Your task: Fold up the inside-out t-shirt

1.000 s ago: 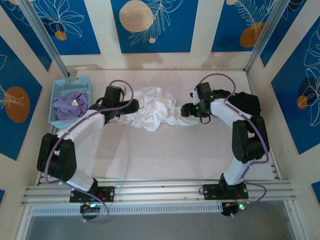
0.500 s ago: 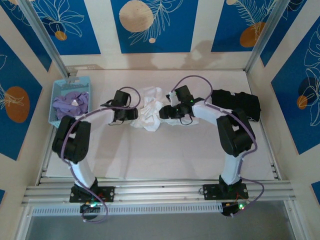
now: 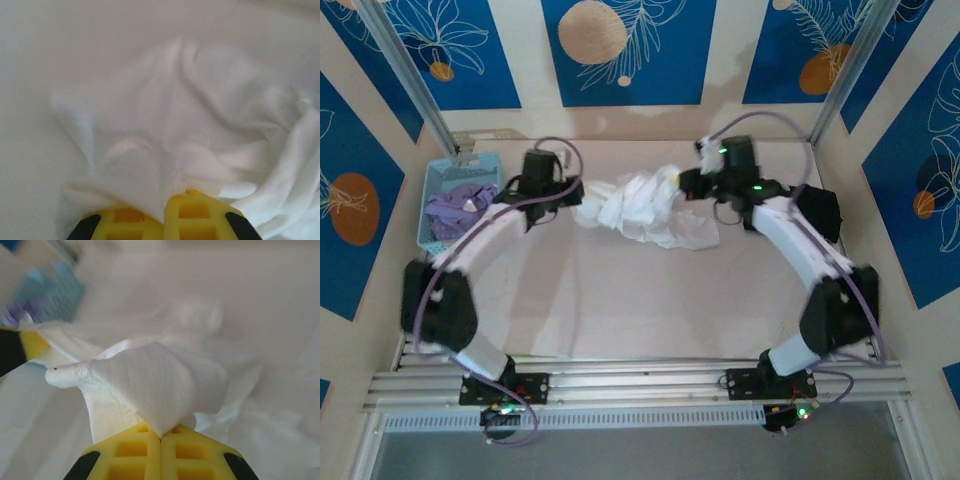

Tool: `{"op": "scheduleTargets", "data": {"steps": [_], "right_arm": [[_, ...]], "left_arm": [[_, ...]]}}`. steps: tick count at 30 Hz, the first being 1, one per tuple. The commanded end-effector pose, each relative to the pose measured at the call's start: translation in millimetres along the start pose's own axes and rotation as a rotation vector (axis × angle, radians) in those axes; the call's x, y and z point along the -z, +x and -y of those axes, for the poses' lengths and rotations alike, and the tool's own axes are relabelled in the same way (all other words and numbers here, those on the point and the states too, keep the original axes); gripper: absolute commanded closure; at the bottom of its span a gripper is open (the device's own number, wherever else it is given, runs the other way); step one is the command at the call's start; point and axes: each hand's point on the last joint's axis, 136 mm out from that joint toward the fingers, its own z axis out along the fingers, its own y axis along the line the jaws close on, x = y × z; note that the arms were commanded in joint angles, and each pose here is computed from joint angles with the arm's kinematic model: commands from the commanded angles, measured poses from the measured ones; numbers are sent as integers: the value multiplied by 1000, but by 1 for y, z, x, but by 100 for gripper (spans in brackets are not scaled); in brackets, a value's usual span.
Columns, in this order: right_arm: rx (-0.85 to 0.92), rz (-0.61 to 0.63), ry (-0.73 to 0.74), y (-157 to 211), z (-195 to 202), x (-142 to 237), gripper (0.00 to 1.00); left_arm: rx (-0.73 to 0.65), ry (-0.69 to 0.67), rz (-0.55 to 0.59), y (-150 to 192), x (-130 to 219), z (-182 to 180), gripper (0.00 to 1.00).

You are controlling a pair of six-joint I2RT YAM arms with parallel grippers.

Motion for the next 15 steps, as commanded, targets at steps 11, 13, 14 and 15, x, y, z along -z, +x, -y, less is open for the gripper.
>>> {"op": "scheduleTargets", "data": {"steps": [11,13,14,15], "right_arm": [[258,450,-68,-116,-72,196,100],[276,436,-104,-110,-76,193,100],[261,420,-101,-106,-71,187,100],[237,399,-93,-102,-65,179,100]], "left_arm": [[-84,205,630,-148,252,92,100],[-90,215,631,-146,254,93,100],[-92,211,618,-144,249,92,100],[-89,205,598,-140,242,90,100]]}}
